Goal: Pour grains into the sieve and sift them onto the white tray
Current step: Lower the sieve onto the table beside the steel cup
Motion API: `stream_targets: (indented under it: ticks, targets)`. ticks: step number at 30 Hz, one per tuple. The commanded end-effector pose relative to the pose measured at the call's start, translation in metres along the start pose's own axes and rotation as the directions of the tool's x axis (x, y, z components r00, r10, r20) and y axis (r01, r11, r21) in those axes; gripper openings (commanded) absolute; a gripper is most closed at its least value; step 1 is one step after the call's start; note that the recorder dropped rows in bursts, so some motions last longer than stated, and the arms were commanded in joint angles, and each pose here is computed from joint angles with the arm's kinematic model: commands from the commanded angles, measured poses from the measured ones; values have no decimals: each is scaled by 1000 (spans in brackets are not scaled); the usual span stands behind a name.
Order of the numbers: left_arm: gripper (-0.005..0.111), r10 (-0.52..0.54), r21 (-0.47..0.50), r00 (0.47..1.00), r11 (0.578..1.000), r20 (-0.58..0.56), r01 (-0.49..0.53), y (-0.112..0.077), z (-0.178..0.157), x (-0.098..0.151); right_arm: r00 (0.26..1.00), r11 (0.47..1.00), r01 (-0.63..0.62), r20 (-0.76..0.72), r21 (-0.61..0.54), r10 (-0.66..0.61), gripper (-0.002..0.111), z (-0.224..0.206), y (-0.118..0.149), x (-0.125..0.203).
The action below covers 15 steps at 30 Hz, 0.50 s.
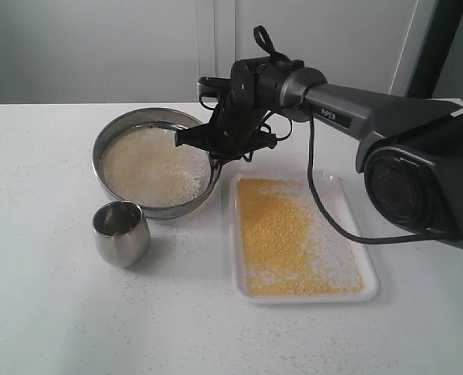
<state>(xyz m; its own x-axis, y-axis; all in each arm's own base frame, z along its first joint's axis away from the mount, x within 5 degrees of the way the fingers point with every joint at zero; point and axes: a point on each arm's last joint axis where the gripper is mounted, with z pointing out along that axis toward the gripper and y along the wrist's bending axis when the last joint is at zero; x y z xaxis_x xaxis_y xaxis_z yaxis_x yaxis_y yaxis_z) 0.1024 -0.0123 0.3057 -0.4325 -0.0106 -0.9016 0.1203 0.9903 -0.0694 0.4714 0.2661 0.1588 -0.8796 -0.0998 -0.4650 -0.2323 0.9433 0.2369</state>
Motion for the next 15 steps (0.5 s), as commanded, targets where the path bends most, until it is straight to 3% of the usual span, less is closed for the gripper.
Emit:
stream_targets:
  ticks: [1,15]
  targets:
    - [0,-2,1,1000,1000,1,2,0,-1,2,997,998,-65,41,16,64,0,-9,0,-7]
    - [0,-2,1,1000,1000,1,2,0,-1,2,997,996,-78,-19,39,79,0,-4,-3,0]
